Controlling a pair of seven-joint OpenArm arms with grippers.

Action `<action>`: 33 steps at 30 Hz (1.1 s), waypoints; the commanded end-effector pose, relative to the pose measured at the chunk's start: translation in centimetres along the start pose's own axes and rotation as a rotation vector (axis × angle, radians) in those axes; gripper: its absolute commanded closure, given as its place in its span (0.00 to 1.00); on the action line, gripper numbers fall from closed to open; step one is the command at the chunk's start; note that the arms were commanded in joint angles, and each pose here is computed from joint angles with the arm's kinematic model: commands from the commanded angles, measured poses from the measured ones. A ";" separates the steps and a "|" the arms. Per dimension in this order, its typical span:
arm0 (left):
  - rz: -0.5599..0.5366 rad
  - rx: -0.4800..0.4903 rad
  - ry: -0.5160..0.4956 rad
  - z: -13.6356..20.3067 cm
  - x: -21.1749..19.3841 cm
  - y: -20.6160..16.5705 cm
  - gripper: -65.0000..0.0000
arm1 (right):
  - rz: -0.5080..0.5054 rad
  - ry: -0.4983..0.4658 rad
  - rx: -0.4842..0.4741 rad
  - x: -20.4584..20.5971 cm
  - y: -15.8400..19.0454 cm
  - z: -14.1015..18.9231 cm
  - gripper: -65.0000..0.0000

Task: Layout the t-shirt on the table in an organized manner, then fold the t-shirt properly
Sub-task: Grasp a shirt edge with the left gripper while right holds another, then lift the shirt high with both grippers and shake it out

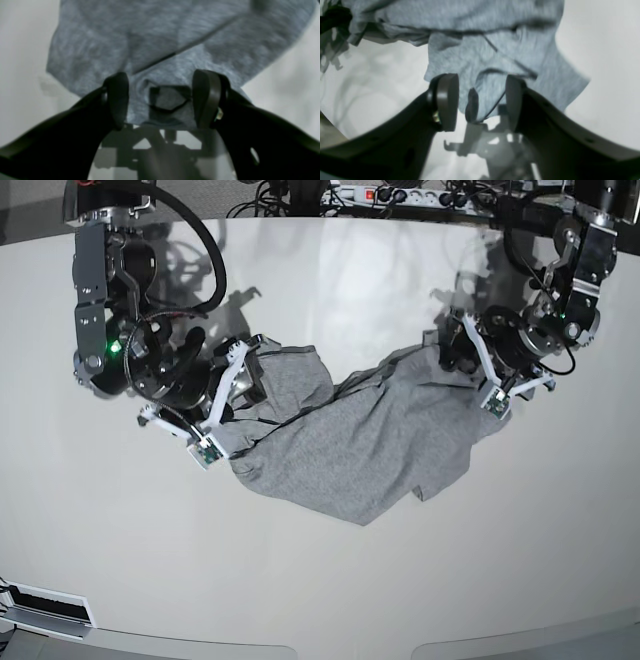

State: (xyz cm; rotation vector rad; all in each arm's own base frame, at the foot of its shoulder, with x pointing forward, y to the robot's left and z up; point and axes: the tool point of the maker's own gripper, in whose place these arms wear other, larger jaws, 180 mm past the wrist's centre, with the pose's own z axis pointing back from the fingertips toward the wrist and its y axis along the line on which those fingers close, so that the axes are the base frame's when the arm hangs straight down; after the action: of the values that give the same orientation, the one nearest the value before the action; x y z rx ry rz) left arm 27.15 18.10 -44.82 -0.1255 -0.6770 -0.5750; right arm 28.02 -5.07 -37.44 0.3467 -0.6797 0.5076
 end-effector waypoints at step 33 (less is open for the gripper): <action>0.027 0.005 0.029 0.2 0.6 1.0 1.00 | -0.191 -0.103 -0.166 0.9 -2.2 -3.8 0.38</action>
State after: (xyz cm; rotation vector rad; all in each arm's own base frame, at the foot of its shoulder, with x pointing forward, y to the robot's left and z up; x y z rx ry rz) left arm 26.86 18.39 -45.31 -0.1321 -0.6117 -0.5456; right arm 30.77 -4.88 -41.02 0.2733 -0.7289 0.2477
